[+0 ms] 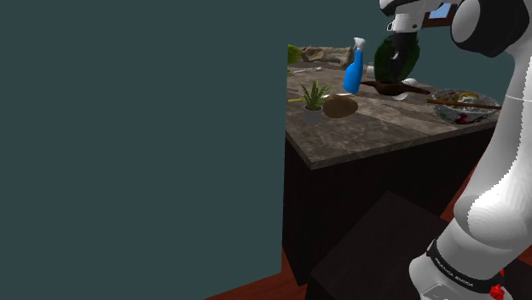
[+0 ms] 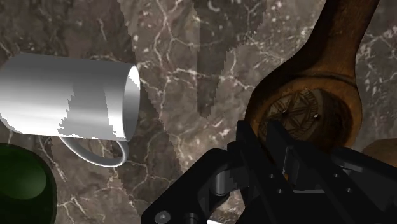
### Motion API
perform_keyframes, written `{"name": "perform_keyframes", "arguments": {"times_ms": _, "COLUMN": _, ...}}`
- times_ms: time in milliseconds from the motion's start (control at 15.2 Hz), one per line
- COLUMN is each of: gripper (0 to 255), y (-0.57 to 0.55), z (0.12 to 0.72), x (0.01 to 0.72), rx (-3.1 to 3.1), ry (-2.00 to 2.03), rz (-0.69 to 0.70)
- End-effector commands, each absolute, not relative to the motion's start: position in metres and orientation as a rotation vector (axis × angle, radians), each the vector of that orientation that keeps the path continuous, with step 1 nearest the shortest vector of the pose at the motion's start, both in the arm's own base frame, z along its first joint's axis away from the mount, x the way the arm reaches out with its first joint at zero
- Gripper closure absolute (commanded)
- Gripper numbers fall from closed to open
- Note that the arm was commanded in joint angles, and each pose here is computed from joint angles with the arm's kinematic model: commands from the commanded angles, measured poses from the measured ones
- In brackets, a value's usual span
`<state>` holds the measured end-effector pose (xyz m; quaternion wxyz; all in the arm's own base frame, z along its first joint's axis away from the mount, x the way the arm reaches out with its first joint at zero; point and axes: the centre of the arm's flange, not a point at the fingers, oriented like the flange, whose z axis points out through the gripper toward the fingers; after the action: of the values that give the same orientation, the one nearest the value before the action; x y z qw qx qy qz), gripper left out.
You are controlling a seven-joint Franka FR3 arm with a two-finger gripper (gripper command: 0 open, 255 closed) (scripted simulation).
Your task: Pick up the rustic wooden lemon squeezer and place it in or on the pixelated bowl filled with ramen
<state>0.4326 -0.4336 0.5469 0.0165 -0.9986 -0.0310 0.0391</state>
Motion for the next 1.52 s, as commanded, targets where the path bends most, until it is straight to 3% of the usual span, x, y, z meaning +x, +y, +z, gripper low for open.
{"name": "perform_keyframes", "arguments": {"times_ms": 0, "gripper": 255, "y": -0.433, "z": 0.558, "x": 0.431, "rx": -3.105, "ry": -0.096, "rz": 0.121}}
{"name": "perform_keyframes", "arguments": {"times_ms": 924, "gripper": 255, "y": -0.433, "z": 0.630, "x": 0.431, "rx": -3.105, "ry": -0.096, "rz": 0.121}}
{"name": "perform_keyframes", "arguments": {"times_ms": 1452, "gripper": 255, "y": -0.475, "z": 0.636, "x": 0.335, "rx": -3.105, "ry": -0.096, "rz": 0.122}}
